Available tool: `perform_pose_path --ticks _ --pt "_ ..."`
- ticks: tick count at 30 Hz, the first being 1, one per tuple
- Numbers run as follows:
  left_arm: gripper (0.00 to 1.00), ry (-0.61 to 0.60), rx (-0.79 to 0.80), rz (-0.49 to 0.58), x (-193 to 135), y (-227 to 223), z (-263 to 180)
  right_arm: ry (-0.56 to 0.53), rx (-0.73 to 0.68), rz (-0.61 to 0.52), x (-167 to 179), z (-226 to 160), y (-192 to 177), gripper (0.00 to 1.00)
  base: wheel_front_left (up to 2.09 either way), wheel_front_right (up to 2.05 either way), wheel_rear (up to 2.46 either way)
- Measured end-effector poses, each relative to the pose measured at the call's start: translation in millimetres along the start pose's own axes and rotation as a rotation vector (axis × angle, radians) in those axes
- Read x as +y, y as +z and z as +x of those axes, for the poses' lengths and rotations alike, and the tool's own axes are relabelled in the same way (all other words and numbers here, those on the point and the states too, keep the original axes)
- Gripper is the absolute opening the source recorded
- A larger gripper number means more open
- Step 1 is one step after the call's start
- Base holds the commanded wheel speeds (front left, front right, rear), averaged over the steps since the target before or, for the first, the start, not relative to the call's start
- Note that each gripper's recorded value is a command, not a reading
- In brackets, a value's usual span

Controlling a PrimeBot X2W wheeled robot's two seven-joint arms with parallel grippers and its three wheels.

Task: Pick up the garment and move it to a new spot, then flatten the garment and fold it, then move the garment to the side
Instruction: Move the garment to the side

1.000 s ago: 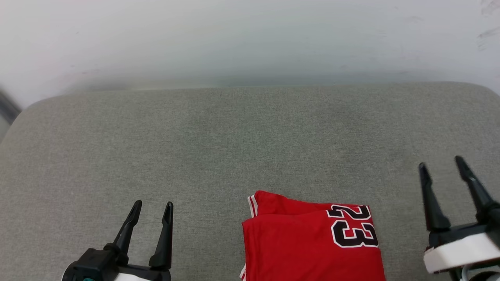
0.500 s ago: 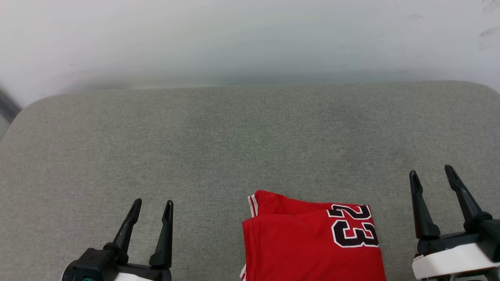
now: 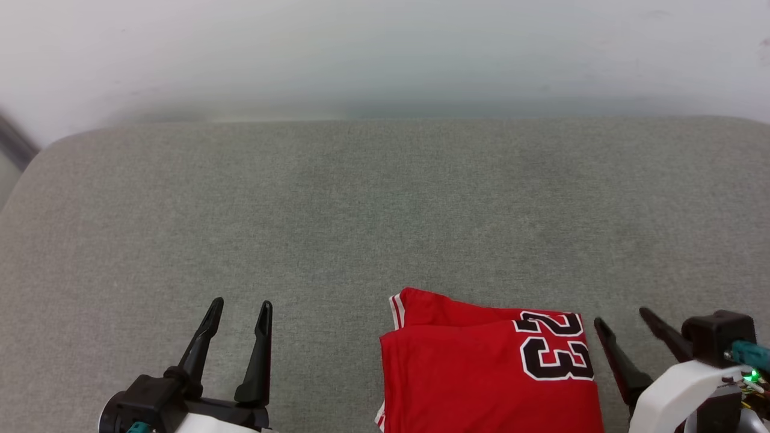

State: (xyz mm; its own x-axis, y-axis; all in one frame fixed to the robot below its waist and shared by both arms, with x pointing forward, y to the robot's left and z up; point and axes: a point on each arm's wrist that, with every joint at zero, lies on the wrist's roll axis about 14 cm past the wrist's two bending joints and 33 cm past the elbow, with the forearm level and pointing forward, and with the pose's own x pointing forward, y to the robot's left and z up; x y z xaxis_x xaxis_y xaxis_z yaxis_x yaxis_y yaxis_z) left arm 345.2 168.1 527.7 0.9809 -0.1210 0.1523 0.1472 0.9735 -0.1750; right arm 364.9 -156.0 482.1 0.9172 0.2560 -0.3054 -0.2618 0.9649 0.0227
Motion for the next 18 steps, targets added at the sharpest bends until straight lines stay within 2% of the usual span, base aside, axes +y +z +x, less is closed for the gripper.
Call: perform_pose_path --ticks 4,8,13,18 --pt "1.0 0.004 0.017 -0.003 1 -6 2 0.056 0.233 0.047 8 0 -26 1.0 0.0 0.0 0.0" --pt "1.0 0.005 0.031 -0.005 2 -11 7 0.062 0.426 0.073 7 -1 -48 1.0 0.0 0.0 0.0" --pt "1.0 0.019 0.049 -0.002 7 -17 9 0.072 0.586 0.083 13 3 -70 1.0 0.0 0.0 0.0" --pt "1.0 0.039 0.066 0.004 13 -22 11 0.098 0.67 0.096 22 17 -90 1.0 0.0 0.0 0.0"
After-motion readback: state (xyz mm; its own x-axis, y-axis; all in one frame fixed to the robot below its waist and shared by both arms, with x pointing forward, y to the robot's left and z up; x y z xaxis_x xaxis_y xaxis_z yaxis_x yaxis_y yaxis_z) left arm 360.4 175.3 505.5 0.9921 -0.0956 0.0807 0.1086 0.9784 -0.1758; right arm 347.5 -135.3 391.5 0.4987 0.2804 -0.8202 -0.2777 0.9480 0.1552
